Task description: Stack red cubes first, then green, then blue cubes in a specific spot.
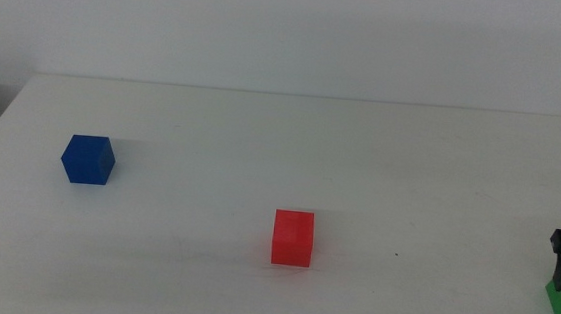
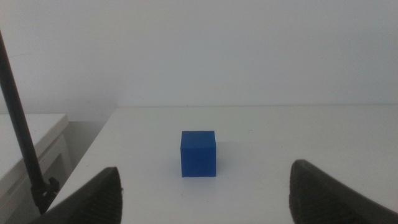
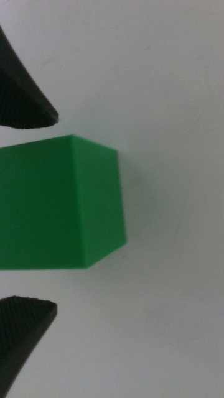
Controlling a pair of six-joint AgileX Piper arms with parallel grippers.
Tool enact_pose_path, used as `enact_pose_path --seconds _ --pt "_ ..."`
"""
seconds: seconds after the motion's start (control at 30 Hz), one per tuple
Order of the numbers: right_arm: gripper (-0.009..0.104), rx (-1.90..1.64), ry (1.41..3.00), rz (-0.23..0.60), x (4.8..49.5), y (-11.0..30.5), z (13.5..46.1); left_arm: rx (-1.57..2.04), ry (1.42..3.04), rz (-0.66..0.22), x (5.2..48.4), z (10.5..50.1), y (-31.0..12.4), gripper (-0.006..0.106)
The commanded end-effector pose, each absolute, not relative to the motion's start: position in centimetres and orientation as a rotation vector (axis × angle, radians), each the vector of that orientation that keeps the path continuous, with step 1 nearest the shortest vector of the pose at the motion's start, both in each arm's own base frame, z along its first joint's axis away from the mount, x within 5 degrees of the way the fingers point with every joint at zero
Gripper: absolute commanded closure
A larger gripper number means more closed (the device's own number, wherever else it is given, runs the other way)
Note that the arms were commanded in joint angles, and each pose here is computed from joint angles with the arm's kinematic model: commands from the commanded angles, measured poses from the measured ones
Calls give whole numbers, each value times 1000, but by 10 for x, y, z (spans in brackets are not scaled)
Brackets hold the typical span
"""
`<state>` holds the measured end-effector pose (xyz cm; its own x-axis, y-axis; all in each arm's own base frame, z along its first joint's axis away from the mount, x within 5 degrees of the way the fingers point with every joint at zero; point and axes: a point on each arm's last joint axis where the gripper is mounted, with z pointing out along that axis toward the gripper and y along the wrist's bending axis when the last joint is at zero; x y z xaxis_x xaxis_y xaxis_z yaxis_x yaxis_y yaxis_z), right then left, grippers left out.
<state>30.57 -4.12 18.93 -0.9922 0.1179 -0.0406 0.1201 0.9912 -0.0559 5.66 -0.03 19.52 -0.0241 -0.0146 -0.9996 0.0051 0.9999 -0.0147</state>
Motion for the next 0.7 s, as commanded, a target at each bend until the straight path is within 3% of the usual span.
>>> enact_pose_path --seconds 0.0,0.27,0.47,0.6,0.63,0.67 --pt "20 173 3031 -105 308 -44 202 -23 1493 -33 55 205 0 11" --pt "27 170 3048 -102 314 -45 188 -23 1493 -33 55 205 0 11" --pt "40 167 3056 -102 317 -45 181 -23 1493 -33 55 205 0 11" --pt "69 165 3062 -104 316 -45 181 -23 1493 -33 55 205 0 11" --pt "97 167 3082 -100 313 -44 188 -23 1493 -33 55 205 0 11" --pt "96 166 3089 -98 312 -43 192 -23 1493 -33 55 205 0 11"
